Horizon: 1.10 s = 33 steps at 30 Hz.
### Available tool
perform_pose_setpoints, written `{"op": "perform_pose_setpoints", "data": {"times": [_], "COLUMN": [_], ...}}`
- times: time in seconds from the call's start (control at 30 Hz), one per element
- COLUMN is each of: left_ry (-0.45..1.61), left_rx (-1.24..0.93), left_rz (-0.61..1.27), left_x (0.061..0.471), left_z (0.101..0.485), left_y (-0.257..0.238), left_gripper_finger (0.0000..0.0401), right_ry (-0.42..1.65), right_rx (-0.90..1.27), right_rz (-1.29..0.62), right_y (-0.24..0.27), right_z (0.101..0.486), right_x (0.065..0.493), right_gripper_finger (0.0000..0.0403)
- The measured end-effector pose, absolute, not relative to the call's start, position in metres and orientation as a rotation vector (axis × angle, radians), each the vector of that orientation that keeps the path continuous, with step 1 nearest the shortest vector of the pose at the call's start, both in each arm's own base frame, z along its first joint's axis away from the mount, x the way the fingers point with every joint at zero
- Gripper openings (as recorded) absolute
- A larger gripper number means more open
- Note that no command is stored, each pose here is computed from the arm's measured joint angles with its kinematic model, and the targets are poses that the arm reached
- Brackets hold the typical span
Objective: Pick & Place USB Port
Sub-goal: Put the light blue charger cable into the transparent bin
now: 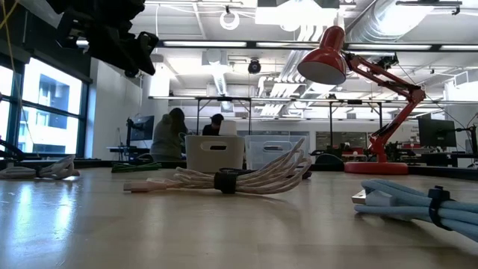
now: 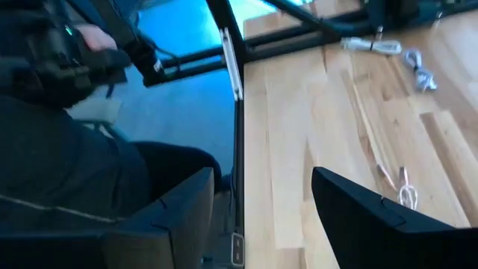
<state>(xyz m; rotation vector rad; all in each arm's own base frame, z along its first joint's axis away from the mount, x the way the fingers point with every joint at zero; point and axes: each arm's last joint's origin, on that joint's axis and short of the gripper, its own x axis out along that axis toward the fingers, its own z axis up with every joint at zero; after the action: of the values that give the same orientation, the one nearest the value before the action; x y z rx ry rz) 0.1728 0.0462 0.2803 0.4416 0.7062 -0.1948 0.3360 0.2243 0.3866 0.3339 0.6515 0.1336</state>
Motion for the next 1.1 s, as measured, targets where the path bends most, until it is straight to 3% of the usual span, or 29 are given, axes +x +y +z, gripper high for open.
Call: {"op": "perform_pose_setpoints", "data": {"times": [0.33, 0.83, 1.1], "left_ry": [0.714, 0.715, 0.715], "left_rx": [0.435, 0.436, 0.445], "left_rz": [-0.197, -0.199, -0.202], "left_x": [0.172, 0.172, 0.172], "left_z": [0.280, 0.280, 0.280], "left_y": [0.046, 0.046, 0.046], "left_gripper_finger": [0.0182, 0.0182, 0.0182], "right_ry": [0.888, 1.156, 1.218], "right_rx": [0.386, 0.741, 0.906], "right_rz": [0.013, -0.361, -0.363], "right_y": [0.229, 0.231, 0.231], "right_z": [0.347, 0.279, 0.231], "right_x": [0.359, 0.342, 0.345], "right_gripper_finger": [0.0220, 0.0220, 0.0220]}}
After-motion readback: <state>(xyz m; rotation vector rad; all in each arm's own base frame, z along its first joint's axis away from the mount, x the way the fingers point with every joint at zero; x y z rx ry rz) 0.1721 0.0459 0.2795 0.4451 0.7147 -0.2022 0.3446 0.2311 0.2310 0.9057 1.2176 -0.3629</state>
